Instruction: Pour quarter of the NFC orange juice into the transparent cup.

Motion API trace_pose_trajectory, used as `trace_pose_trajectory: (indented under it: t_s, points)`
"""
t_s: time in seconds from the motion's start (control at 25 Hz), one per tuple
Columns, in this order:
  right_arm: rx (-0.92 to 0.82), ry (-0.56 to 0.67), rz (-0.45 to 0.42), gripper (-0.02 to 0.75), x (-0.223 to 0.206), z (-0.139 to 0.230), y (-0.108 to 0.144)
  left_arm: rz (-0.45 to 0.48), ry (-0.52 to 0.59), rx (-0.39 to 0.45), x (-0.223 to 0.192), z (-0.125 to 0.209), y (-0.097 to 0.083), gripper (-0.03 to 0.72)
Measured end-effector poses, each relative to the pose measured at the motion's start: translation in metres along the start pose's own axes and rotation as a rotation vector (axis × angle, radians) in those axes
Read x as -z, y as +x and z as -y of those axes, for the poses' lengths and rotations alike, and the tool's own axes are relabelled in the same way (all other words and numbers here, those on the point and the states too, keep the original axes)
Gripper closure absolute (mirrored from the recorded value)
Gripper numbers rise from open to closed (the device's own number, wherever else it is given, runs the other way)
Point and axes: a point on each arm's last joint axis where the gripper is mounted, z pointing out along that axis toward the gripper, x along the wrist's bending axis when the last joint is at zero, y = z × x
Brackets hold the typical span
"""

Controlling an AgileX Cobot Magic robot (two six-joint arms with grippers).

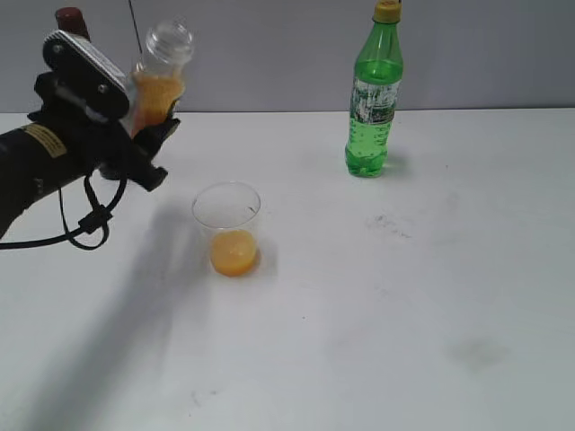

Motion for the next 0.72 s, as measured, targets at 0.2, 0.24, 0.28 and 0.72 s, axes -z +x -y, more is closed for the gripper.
trace_pose_trajectory:
  t_s: [0.2,0.24,0.28,0.72]
  points:
    - [0.0,0.0,0.0,0.148,0.0,0.0,0.0,-0.044,-0.119,0.204,-0.013,0.001,-0.002,0.209]
    - [0.0,0.0,0.0,0.148,0.0,0.0,0.0,-0.045,-0.125,0.233,-0.018,0.002,-0.002,0.209]
    - [0.0,0.0,0.0,0.148,0.0,0.0,0.0,-0.049,-0.128,0.254,-0.024,0.002,-0.003,0.209]
    - [0.0,0.0,0.0,0.148,0.0,0.0,0.0,-0.12,-0.132,0.447,-0.086,0.017,-0.002,0.209]
